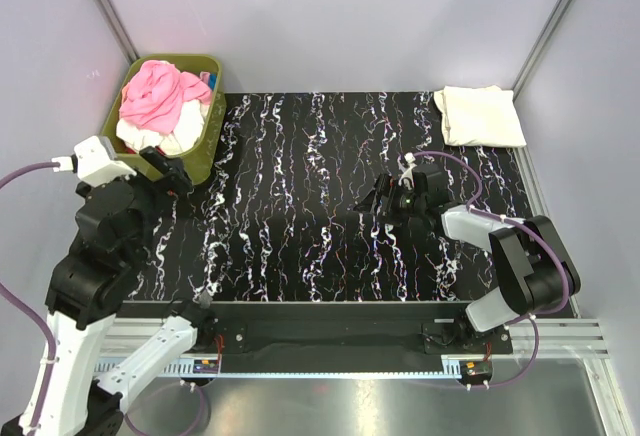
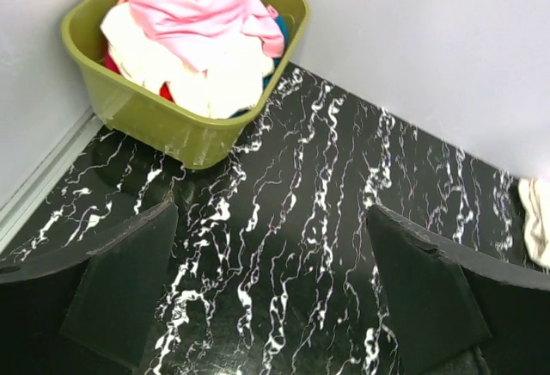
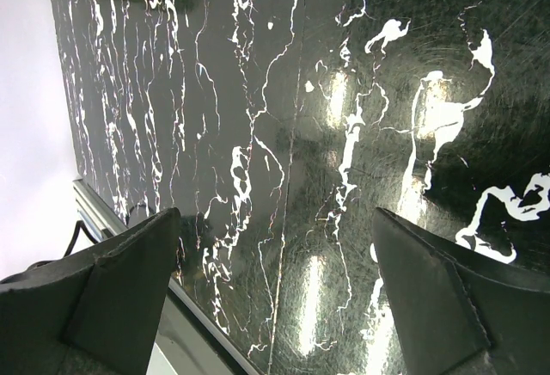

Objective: Fold and stack the t-shirts
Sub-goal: Grab the tshirt from the pile

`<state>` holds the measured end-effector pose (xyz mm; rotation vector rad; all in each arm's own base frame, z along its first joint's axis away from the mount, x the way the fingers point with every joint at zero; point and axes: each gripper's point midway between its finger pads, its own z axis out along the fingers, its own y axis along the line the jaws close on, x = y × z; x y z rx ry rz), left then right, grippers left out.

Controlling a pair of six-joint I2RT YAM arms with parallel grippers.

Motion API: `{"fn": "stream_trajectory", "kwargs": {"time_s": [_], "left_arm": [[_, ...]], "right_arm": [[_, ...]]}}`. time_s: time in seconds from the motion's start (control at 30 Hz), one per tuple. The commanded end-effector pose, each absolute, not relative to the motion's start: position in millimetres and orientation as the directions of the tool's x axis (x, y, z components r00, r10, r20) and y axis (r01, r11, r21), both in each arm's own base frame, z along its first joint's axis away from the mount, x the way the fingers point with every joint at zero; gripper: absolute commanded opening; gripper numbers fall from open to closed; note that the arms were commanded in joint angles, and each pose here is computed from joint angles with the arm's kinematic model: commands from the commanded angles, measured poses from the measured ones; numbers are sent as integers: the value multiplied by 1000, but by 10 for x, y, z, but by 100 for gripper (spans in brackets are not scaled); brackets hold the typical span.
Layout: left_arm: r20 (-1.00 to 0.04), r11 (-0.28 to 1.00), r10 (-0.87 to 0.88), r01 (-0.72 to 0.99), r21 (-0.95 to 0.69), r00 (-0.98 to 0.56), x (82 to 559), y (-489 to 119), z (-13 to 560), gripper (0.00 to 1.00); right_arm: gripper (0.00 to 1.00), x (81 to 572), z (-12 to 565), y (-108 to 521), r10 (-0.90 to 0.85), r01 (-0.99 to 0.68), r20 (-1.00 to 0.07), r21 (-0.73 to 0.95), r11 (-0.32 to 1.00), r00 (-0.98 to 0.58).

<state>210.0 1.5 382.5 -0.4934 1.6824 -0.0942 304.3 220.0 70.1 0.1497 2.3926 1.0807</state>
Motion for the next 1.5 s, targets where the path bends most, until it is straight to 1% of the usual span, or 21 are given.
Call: {"fn": "stream_trajectory", "kwargs": {"time_s": [0.0,0.1,0.13,0.17,0.23,0.33,0.4,0.47,0.57,0.6,0.63,0.67,0.73,0.77,0.83,0.87,0.9,0.93,1.0,1.17,1.47], "left_arm": [[-924,880,-376,-338,-334,-65,2155,109,3919,99],[-939,914,-343,-245,-324,-36,2146,29,4058,99],[-944,928,-329,-196,-318,-27,2135,-22,4099,99],[-956,953,-295,-77,-293,-7,2141,-177,4226,99],[-965,965,-261,-8,-261,26,2111,-242,4212,99],[-970,964,-227,-118,-236,84,2186,-48,4214,99],[-975,966,-201,-145,-213,95,2273,-32,4178,99],[-971,964,-175,-171,-202,163,2349,13,4270,99],[-993,962,-111,-243,-120,50,2581,15,4176,99],[-995,961,-82,-269,-66,-48,2838,-56,4043,99],[-991,952,-105,-297,-76,-82,2893,11,4104,99],[-982,953,-102,-300,-50,-159,3147,-38,3959,99],[-968,949,-174,-293,-115,-184,3361,36,4010,99],[-948,942,-195,-315,-111,-250,3618,58,3821,99],[-904,911,-287,-381,-156,-316,3812,263,3687,99],[-887,898,-317,-406,-167,-335,4098,334,3668,99],[-855,881,-364,-434,-187,-370,4172,474,3594,99],[-844,873,-381,-447,-194,-378,4454,560,3561,99],[-827,847,-411,-496,-191,-384,4636,799,3490,99],[-830,844,-399,-511,-166,-390,5216,1139,3196,99],[-827,842,-382,-523,-129,-412,5698,1664,2539,99]], "right_arm": [[100,3130,804,2253,288,-136,-425,730,670,-858],[100,3131,802,2253,288,-135,-424,729,671,-859],[100,3131,802,2253,288,-135,-424,729,671,-859],[100,3125,794,2251,288,-133,-422,729,671,-860],[100,3135,799,2252,289,-132,-422,729,671,-859],[100,3132,795,2253,287,-132,-420,729,672,-861],[100,3129,788,2253,288,-128,-417,729,672,-862],[100,3128,781,2254,286,-128,-416,729,673,-864],[100,3127,782,2256,284,-130,-416,729,672,-864],[100,3133,786,2256,286,-129,-417,729,672,-863],[100,3128,781,2254,286,-128,-416,729,673,-864],[100,3128,776,2254,286,-127,-414,729,673,-864],[100,3134,785,2261,285,-130,-416,730,671,-864],[100,3135,775,2256,285,-128,-416,728,673,-864],[100,3130,768,2260,285,-125,-410,730,672,-866],[100,3136,759,2255,287,-122,-410,728,674,-866],[99,3129,750,2253,286,-121,-409,728,675,-866],[100,3147,761,2250,291,-123,-416,727,676,-862],[100,3134,759,2249,292,-126,-419,729,673,-860],[100,3131,759,2276,284,-139,-420,735,663,-862],[100,3141,740,2319,280,-150,-412,752,642,-867]]}}
